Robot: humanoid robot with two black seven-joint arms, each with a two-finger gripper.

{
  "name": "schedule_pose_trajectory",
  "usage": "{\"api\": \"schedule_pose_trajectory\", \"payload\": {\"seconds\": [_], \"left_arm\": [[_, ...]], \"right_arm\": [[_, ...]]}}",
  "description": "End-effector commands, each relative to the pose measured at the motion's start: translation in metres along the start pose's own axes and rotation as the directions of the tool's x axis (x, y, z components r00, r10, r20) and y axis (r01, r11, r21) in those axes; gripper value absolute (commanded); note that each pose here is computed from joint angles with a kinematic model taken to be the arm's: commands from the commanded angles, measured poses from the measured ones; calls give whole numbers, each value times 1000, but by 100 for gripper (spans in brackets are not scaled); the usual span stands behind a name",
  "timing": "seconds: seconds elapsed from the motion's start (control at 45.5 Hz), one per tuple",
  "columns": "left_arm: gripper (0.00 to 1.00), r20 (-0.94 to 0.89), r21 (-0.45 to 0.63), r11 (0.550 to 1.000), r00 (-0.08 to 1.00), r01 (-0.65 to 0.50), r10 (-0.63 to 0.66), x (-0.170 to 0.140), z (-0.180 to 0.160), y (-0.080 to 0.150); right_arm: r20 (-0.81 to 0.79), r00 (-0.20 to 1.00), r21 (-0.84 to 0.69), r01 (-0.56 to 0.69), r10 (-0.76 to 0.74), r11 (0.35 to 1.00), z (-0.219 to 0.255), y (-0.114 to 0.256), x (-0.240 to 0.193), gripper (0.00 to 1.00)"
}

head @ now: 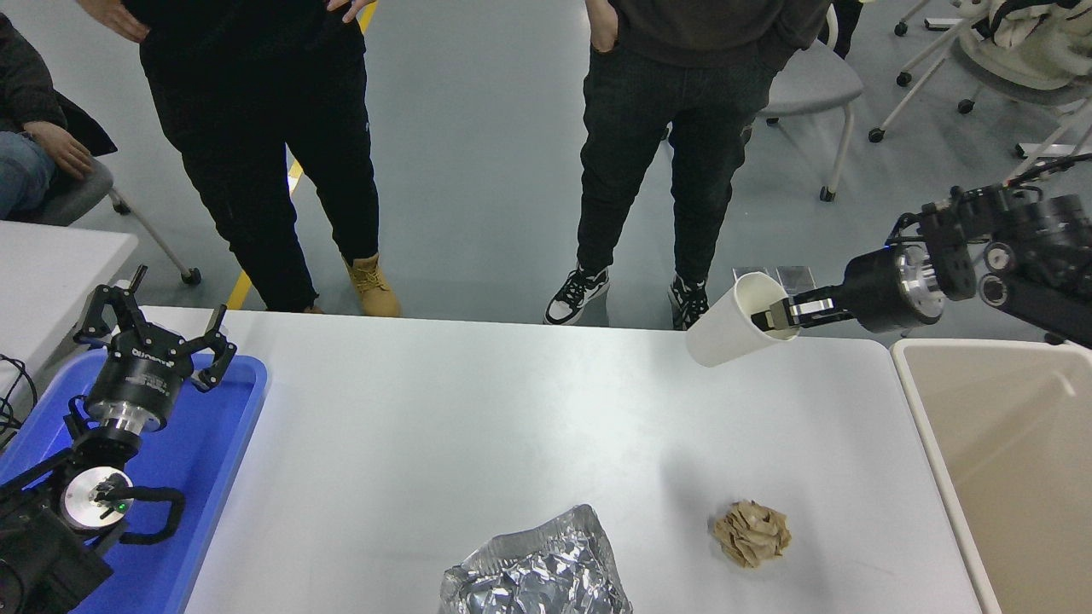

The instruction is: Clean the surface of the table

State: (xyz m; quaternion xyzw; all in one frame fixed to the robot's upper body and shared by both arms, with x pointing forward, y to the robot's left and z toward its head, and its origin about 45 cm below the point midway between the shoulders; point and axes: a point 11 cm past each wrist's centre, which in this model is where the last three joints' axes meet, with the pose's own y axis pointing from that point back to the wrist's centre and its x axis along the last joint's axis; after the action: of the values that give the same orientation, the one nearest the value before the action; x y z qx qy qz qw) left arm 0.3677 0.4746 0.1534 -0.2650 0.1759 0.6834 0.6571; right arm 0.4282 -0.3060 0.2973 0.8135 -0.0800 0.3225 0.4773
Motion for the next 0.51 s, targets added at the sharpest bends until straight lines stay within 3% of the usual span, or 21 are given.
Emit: {"api": "schedule_pose_trajectory", "payload": {"seconds": [0.0,0.132,0.484], "left_arm": [[100,0,0,1000,1000,0,0,0,0,0],[100,0,0,1000,1000,0,0,0,0,0],[100,0,0,1000,1000,0,0,0,0,0]], "right_arm": [[32,999,-44,-9,10,999,8,40,17,0],[35,999,-74,-12,14,997,16,45,17,0],[149,985,-295,-43,90,955,96,89,-4,0]]}}
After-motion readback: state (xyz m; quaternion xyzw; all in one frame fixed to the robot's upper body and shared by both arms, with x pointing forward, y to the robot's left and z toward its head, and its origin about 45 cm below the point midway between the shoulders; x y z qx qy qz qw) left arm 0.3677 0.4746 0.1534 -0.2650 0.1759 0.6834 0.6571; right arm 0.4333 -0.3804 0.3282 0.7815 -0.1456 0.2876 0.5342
